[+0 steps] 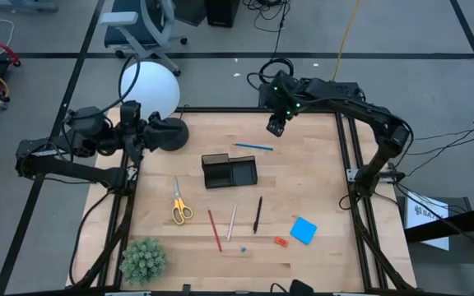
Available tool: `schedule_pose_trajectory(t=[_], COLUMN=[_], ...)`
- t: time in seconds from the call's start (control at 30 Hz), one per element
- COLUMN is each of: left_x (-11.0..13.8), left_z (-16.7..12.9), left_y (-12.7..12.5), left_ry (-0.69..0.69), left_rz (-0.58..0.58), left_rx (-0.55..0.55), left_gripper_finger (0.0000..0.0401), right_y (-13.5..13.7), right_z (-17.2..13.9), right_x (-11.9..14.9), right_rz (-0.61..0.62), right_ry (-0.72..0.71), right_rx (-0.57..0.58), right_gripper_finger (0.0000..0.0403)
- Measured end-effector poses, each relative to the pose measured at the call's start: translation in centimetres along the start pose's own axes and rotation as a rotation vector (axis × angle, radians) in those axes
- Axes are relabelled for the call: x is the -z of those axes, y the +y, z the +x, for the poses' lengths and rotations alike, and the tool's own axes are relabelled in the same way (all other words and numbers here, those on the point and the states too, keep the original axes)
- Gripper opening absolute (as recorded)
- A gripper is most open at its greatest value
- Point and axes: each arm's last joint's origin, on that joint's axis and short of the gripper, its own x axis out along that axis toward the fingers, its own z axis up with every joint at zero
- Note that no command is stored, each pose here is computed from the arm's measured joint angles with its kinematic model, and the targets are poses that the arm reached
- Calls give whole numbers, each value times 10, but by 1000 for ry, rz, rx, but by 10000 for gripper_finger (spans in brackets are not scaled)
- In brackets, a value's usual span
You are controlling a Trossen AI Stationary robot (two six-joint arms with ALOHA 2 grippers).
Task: Pick and place office supplies into organizer
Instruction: Put the blue pencil into the black organizer
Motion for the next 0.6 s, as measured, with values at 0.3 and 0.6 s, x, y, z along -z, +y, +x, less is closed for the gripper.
schedule_pose_trajectory(t=[0.3, 0.6], left_x=[2, -1], left_z=[0, -1], left_y=[8, 13], left_ry=[36, 11], left_rz=[-4, 5], left_rx=[-65, -103], left_gripper_finger=[97, 97], right_y=[6, 10], right_z=[32, 35], right_x=[-1, -1], right_rz=[-141, -292], right_ry=[103, 132], right_rx=[21, 53], right_gripper_finger=[169, 169])
